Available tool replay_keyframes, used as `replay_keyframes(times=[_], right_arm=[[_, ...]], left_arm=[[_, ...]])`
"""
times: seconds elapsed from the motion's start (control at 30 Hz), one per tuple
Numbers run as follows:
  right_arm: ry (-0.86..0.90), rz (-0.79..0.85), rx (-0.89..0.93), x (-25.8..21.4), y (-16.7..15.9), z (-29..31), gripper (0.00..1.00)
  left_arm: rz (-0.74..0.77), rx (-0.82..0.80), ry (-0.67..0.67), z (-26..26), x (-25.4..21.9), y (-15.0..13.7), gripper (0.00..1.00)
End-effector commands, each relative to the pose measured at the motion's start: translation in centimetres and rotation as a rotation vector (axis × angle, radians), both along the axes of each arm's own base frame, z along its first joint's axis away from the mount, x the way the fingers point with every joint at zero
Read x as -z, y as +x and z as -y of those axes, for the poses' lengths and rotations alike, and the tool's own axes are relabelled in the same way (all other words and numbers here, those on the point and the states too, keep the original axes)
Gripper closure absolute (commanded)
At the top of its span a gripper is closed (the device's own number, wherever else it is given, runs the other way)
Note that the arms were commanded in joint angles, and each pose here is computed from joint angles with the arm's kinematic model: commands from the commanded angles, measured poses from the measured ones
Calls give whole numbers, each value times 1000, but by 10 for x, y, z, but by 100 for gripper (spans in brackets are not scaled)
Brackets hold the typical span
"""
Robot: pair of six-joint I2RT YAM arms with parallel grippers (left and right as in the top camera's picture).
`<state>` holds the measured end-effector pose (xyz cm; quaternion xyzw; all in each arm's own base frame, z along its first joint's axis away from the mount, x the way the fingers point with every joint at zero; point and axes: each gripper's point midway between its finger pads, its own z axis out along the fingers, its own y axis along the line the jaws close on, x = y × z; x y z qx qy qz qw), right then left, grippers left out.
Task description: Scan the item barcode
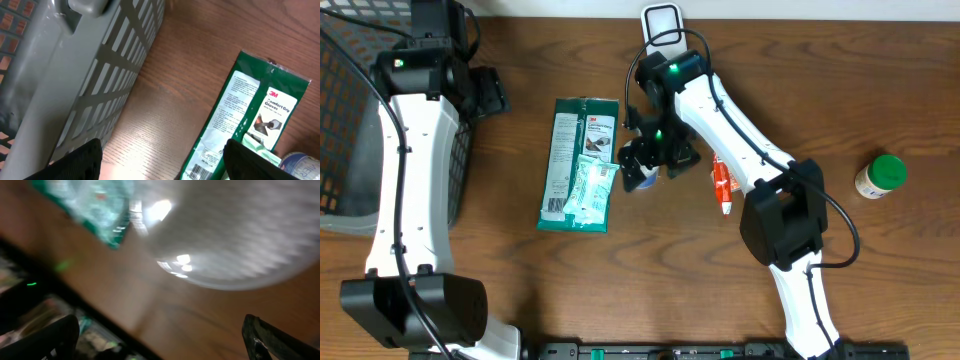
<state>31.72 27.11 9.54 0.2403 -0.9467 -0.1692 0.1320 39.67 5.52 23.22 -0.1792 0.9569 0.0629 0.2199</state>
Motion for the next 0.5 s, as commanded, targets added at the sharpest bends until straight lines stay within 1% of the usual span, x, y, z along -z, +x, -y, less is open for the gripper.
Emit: replay_keyframes(times=[0.0,0.17,0.23,0.33,0.47], right_arm=[[-124,227,-45,-30,27,27,1],[-105,433,-165,-51,51,19,1],[-75,482,-222,-52,57,9,1],[-47,525,-298,-49,60,-5,1],[-30,541,-398,-36,54,-20,1]], left_arm=[[-25,-6,30,-8,6,-1,22],[-25,-6,30,-8,6,-1,22],[-25,-6,30,-8,6,-1,22],[-25,-6,30,-8,6,-1,22],[-25,-6,30,-8,6,-1,22]])
